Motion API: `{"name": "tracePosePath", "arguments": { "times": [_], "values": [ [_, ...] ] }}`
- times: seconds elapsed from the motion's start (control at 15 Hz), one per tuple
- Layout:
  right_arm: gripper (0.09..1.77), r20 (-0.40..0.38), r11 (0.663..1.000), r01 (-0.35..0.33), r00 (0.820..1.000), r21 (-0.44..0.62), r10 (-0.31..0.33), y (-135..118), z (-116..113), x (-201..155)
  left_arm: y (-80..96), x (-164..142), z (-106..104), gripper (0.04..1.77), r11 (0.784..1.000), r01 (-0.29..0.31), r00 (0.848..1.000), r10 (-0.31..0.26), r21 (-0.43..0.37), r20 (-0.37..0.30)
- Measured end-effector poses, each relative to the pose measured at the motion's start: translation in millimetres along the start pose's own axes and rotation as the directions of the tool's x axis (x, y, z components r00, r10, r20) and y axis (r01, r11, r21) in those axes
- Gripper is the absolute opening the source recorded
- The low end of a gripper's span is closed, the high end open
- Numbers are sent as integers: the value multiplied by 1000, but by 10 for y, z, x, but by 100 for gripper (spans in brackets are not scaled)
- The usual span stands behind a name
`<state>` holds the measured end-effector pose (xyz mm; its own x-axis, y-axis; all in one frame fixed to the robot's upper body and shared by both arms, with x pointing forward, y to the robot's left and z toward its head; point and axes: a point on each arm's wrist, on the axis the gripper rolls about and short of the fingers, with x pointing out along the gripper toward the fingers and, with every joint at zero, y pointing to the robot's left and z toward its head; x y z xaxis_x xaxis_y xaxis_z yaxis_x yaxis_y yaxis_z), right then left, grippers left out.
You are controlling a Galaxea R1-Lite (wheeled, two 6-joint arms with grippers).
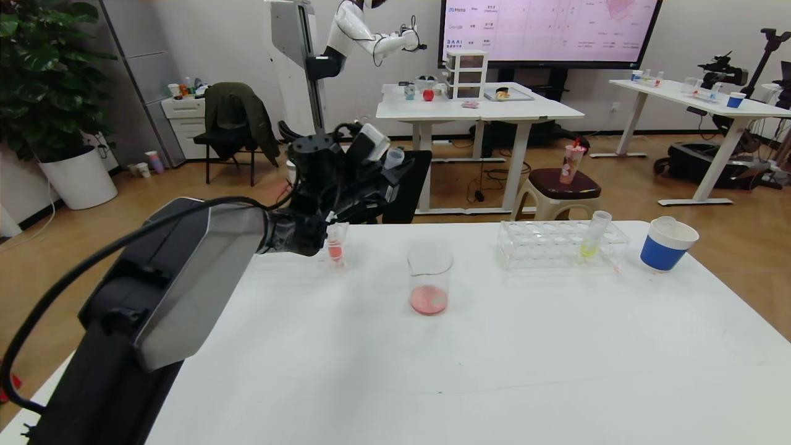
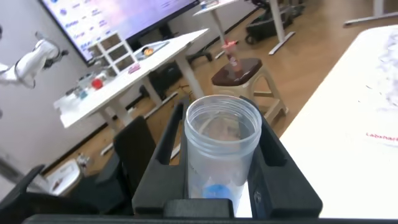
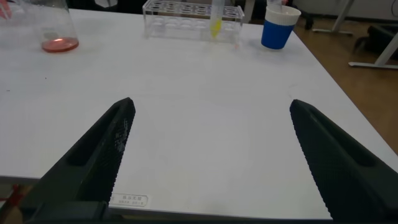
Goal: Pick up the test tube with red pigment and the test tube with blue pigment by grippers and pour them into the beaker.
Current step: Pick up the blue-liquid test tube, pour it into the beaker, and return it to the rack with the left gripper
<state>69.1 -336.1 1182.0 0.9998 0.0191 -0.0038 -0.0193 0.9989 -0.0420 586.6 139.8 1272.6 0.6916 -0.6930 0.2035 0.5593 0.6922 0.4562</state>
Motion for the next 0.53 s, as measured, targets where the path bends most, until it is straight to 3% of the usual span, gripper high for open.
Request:
{"name": "tracePosePath", "arguments": {
  "times": [0.2, 0.33, 0.53],
  "values": [
    [173, 0, 1000, 0, 1000, 0, 0, 0, 0, 0, -87, -5, -137, 53, 991, 86, 994, -92, 99, 55],
    [174, 0, 1000, 0, 1000, 0, 0, 0, 0, 0, -144, -8, -213, 53, 971, 137, 980, -161, 195, 112],
    [173, 0, 1000, 0, 1000, 0, 0, 0, 0, 0, -207, -18, -314, 53, 935, 161, 961, -222, 317, 166]
  ]
}}
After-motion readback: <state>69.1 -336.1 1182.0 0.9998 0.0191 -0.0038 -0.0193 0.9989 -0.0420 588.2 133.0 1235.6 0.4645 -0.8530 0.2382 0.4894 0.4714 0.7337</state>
